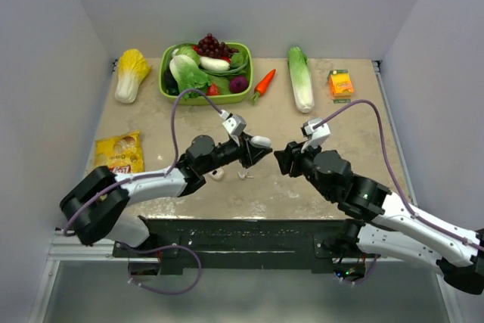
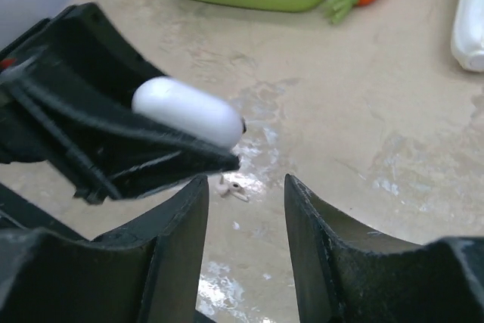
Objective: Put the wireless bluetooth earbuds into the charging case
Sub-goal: Close the charging case, then place the charging case at the center of the board.
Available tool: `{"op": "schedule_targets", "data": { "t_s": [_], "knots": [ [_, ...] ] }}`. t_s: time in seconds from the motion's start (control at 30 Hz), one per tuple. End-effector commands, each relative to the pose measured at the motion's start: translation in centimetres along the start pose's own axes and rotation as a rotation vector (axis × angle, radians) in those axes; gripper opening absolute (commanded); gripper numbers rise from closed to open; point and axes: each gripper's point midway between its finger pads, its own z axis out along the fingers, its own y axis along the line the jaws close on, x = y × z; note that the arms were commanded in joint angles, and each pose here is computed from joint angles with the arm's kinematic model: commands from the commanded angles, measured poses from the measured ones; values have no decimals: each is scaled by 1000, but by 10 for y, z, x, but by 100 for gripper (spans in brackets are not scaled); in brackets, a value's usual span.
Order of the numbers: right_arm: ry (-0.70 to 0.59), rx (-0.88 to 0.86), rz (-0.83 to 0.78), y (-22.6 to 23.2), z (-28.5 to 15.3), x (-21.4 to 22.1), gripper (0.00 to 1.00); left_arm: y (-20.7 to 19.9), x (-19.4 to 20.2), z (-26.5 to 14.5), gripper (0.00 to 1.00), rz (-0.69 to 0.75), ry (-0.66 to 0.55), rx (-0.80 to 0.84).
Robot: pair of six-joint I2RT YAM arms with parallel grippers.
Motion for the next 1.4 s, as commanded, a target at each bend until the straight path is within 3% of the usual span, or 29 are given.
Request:
{"op": "schedule_targets", "data": {
  "t_s": [0.0, 0.3, 0.57, 0.67, 0.7, 0.83, 1.0, 1.37],
  "knots": [
    [37, 104, 56, -17, 12, 30, 48, 80, 45, 5, 0, -255, 95, -326],
    [98, 53, 63, -12, 15, 59, 49, 166, 104, 0, 0, -343, 155, -583],
    [126, 19, 57, -5, 19, 68, 50, 207, 138, -10, 0, -405, 213, -688],
    [138, 7, 57, -1, 21, 71, 50, 216, 145, -11, 9, -424, 235, -695],
    [143, 8, 53, -2, 21, 72, 51, 218, 146, -12, 19, -435, 244, -689],
    [147, 6, 46, -1, 22, 72, 51, 216, 155, -17, 36, -479, 273, -671],
    [146, 5, 42, 0, 21, 69, 52, 216, 158, -39, 45, -521, 287, -697],
    [150, -5, 60, 2, 21, 71, 52, 219, 128, -78, 53, -496, 293, -780]
  ]
}}
